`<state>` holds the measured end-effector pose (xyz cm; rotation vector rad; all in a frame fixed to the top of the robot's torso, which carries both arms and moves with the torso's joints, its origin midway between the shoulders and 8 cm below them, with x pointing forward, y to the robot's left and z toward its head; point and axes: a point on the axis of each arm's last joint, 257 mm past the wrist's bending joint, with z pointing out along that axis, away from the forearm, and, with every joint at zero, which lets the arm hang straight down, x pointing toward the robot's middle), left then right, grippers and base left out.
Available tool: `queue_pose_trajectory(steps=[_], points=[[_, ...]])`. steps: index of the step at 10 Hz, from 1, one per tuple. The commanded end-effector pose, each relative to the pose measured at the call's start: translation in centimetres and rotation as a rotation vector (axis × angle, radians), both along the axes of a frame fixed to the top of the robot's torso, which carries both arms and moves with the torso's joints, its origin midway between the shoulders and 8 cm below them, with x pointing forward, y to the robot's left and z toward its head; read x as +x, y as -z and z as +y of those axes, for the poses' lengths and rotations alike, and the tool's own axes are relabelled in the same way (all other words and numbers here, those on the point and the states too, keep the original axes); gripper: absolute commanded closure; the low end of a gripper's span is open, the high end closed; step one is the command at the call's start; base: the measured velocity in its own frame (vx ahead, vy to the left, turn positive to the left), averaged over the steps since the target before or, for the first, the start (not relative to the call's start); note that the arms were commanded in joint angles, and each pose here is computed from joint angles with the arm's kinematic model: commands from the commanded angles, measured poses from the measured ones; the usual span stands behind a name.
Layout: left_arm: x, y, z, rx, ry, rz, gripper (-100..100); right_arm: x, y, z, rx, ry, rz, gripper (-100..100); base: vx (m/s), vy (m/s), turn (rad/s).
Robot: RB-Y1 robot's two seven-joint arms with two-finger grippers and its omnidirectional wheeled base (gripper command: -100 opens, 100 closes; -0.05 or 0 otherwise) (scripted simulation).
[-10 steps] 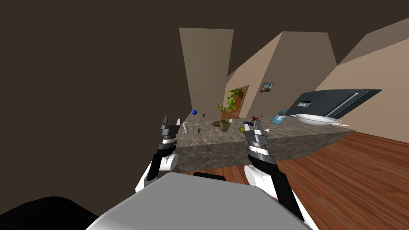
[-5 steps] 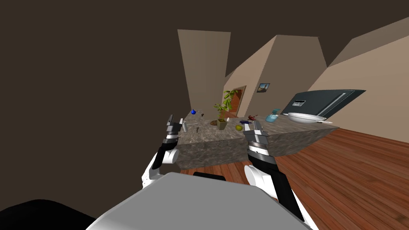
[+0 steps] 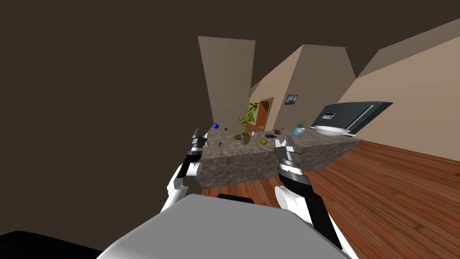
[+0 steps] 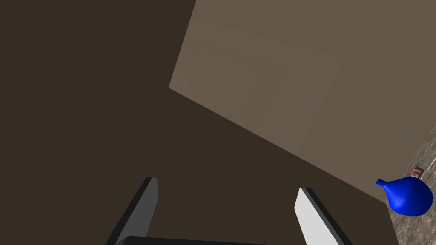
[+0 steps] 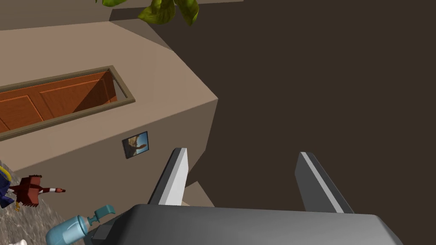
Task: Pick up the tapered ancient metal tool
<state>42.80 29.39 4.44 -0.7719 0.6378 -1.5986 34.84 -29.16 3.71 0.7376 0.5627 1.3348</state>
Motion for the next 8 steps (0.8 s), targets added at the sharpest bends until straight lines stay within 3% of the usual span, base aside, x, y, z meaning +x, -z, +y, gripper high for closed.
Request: queue_pose_trajectory(steps=[1,2,3,4,5,8], points=[[1.7,0.5,0.7,-0.026,0.008,0.038,-100,0.0,0.0,0.0,0.000,0.000,0.000,0,-0.037,-0.034,-0.052],[1.8,0.7,0.7,-0.027,0.007,0.047,-100,0.0,0.0,0.0,0.000,0.000,0.000,0,-0.045,-0.044,-0.029],[3.5,1.2,1.5,-0.057,0.014,0.081,-100,0.0,0.0,0.0,0.000,0.000,0.000,0,-0.066,-0.057,-0.042],[3.6,1.4,1.5,-0.058,0.013,0.088,-100,0.0,0.0,0.0,0.000,0.000,0.000,0,-0.053,-0.059,-0.031],[5.1,2.0,2.5,-0.093,0.016,0.124,-100,0.0,0.0,0.0,0.000,0.000,0.000,0,-0.065,-0.075,-0.048],[7.1,2.8,3.4,-0.137,0.018,0.173,-100,0.0,0.0,0.0,0.000,0.000,0.000,0,-0.055,-0.064,-0.034]])
